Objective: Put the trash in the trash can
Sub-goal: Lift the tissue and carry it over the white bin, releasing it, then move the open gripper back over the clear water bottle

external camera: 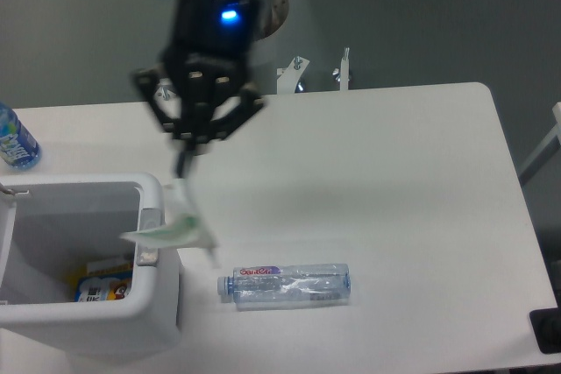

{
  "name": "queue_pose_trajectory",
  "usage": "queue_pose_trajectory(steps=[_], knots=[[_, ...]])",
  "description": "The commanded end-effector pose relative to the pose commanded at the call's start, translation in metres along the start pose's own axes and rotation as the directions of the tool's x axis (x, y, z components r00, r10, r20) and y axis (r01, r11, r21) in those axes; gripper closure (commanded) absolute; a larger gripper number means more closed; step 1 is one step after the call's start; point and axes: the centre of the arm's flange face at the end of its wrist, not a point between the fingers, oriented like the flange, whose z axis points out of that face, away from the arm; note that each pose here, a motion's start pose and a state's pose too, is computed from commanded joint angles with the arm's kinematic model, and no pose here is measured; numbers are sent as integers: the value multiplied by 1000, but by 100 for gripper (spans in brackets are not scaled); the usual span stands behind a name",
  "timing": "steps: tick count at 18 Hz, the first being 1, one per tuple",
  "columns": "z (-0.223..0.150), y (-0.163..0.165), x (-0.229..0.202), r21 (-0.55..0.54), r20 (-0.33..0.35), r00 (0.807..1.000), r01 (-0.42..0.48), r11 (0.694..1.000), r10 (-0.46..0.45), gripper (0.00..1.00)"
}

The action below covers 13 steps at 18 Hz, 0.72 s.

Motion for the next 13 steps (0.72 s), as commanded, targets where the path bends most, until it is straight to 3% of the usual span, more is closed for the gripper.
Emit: queue_pose_trajectory(steps=[2, 4, 5, 7, 8, 13], knots=[[14, 9, 3, -26, -7, 1000, -3, 1000, 3, 100], [27, 16, 2, -47, -12, 1000, -5, 999, 5, 82], [32, 20, 4, -58, -14, 1000, -7, 998, 6, 65], [30, 21, 6, -56, -14, 1000, -20, 998, 19, 7], [29, 21, 5, -60, -6, 1000, -18, 998, 17, 0], [16, 10, 8, -23, 22, 999, -37, 999, 38, 0]])
